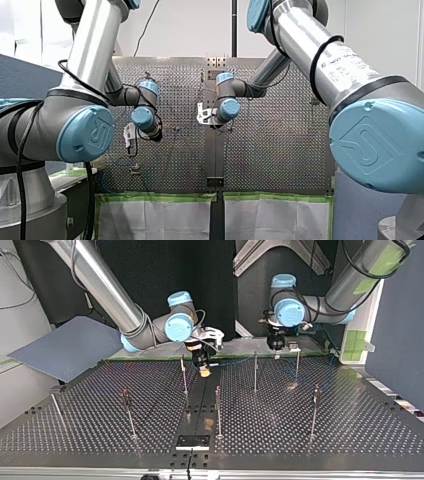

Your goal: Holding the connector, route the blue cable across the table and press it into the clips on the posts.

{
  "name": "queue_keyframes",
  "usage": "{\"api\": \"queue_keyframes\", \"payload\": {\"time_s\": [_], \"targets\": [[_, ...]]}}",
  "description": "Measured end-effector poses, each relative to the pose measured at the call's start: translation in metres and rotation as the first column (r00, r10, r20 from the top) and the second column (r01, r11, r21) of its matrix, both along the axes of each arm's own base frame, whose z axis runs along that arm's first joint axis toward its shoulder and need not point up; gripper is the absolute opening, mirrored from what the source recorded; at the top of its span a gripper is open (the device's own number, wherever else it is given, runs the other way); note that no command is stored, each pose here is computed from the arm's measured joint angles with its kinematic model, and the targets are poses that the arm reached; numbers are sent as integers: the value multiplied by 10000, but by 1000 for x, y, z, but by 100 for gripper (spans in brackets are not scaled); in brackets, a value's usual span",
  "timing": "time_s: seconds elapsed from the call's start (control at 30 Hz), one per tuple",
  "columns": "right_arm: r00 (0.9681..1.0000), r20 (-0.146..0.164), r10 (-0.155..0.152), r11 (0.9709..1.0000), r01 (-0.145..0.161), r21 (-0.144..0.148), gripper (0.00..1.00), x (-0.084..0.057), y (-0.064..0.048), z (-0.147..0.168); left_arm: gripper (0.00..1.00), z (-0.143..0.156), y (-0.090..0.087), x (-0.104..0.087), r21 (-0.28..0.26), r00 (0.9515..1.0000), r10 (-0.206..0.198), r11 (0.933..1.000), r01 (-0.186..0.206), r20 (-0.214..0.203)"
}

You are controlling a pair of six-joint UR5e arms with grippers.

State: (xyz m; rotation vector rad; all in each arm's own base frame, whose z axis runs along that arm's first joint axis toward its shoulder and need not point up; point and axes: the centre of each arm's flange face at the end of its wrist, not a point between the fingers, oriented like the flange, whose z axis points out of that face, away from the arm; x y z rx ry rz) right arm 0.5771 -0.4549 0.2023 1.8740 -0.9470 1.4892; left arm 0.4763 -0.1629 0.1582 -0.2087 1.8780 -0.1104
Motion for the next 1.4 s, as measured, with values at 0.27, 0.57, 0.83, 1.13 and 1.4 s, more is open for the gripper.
{"api": "queue_keyframes", "payload": {"time_s": [0.27,0.57,0.83,1.13,1.4], "targets": [[10000,-42,16,10000,-16,6,0,2,3,-2,100,23,-19,-19,93,9986,-464,9989,461,239],[10000,-16,-4,10000,4,12,0,2,3,-2,100,35,-48,-39,-55,9929,-1093,9940,1096,463],[10000,10,-47,10000,47,3,0,0,-1,-2,100,44,-81,-43,-669,9839,-1433,9863,1510,1070],[10000,14,-68,10000,68,8,0,-2,-4,-2,100,38,-102,-20,-767,9838,-1365,9863,1459,1159],[9999,40,-109,9999,109,-8,0,-5,-8,0,100,39,-106,-4,-784,9838,-1235,9878,1344,1300]]}}
